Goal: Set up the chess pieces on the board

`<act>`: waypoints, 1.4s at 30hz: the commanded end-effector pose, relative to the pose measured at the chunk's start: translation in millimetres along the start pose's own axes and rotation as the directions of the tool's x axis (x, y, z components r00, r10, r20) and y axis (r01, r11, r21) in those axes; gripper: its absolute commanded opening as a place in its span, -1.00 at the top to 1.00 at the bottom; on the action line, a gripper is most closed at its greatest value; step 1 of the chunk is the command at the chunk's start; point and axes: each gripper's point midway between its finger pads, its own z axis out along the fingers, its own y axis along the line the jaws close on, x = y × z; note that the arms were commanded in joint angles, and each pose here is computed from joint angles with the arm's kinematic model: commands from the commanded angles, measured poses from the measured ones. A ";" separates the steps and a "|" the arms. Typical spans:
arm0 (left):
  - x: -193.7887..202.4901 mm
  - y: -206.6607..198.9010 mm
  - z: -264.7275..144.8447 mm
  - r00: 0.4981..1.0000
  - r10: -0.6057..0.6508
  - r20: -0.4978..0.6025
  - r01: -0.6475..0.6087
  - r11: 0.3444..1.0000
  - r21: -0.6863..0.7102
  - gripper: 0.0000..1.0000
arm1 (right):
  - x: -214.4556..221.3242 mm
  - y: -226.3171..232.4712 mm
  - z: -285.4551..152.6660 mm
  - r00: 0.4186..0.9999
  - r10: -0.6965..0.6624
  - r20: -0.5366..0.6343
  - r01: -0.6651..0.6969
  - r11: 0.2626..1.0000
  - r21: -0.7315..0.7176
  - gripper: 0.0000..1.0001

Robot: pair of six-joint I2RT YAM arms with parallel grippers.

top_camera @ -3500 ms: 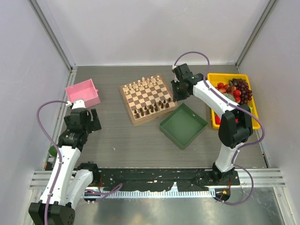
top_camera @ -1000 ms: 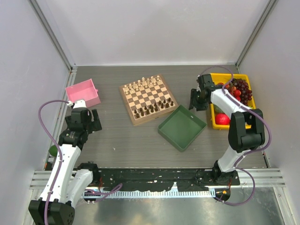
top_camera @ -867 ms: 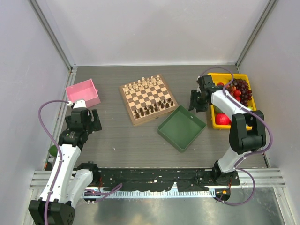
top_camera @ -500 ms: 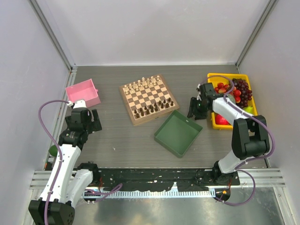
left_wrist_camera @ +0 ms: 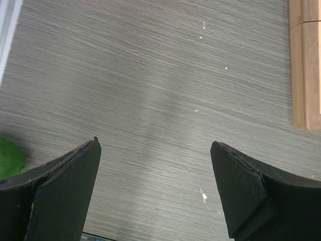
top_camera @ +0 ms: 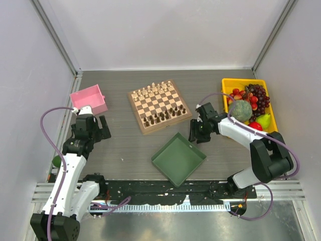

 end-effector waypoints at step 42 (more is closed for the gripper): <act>14.1 -206.7 135.3 0.890 -0.159 -0.428 0.370 0.800 0.471 -0.42 | -181.2 -8.5 57.1 0.971 0.196 0.135 -0.163 0.961 -0.222 0.17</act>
